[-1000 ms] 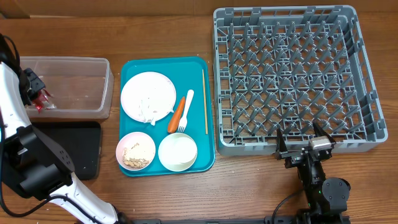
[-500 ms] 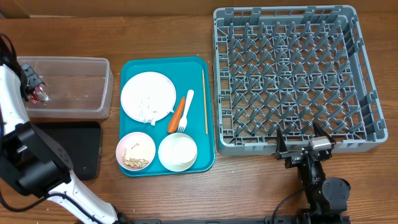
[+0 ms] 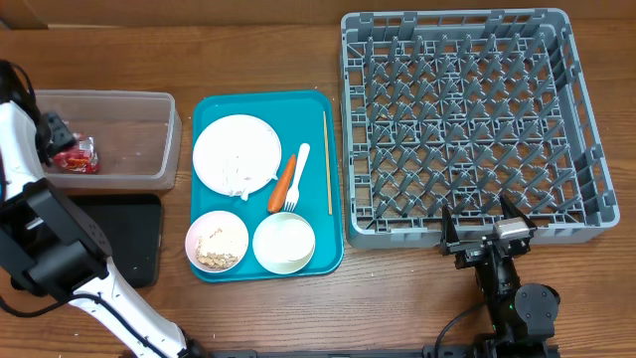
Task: Sort waste into correct bins and load items into the dishwasher rack
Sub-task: 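Carry the red wrapper left and drop it into the clear bin, then move the left gripper back over the white tissue on the plate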
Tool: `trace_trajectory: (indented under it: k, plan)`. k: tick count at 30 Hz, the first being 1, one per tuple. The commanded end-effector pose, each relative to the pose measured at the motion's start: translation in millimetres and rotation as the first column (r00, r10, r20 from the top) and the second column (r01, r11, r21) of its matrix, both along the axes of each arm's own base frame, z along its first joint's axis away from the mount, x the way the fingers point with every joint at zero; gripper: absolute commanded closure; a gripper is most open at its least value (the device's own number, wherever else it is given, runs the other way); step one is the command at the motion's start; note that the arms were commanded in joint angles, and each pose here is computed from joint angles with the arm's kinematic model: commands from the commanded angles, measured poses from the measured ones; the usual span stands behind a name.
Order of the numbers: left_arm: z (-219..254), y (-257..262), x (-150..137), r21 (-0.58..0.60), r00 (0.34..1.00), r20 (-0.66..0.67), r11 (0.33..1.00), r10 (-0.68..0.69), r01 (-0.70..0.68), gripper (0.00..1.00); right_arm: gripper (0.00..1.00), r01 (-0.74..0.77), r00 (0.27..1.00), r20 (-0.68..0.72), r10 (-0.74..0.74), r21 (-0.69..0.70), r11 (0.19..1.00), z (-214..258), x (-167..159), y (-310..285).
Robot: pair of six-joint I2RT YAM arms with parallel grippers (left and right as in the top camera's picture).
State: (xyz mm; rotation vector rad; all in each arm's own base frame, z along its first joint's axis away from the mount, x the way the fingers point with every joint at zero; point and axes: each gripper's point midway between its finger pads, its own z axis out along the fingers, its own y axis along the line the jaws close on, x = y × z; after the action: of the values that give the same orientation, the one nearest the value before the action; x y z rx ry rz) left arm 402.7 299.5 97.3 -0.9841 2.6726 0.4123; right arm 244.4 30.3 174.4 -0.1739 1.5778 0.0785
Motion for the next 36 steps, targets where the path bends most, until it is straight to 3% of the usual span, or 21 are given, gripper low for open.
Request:
trace_trajectory:
  k: [1,4,9,14,19,25,36]
  plan:
    - [64.5,-2.0,16.8,0.058,0.992,0.123,0.998,-0.010,0.003,0.35,0.00,-0.001,1.000,0.005,0.001,0.000,1.000,-1.5,-0.1,-0.2]
    - [99.8,-17.6,23.7,0.075,0.982,0.187,0.997,-0.021,0.007,0.36,0.00,-0.001,1.000,0.005,0.001,0.000,1.000,-1.5,-0.1,-0.2]
    - [161.1,-86.6,38.3,0.063,0.939,0.317,0.991,-0.133,0.119,0.37,0.00,-0.001,1.000,0.005,0.001,0.000,1.000,-1.5,-0.1,-0.2]
    - [186.8,-177.9,37.8,0.043,0.899,0.320,0.953,-0.298,0.300,0.40,0.00,-0.001,1.000,0.005,0.001,0.000,1.000,-1.5,-0.1,-0.2]
    - [161.0,-256.5,12.2,-0.057,0.882,0.159,0.888,-0.443,0.456,0.43,0.00,-0.001,1.000,0.005,0.001,0.000,1.000,-1.5,-0.1,-0.2]
    - [107.3,-319.3,-22.1,-0.228,0.851,-0.020,0.831,-0.525,0.508,0.42,0.00,-0.001,1.000,0.005,0.001,0.000,1.000,-1.5,-0.1,-0.2]
    - [24.2,-365.6,-34.2,-0.329,0.843,-0.059,0.808,-0.534,0.489,0.41,0.00,-0.001,1.000,0.005,0.001,0.000,1.000,-1.5,-0.1,-0.2]
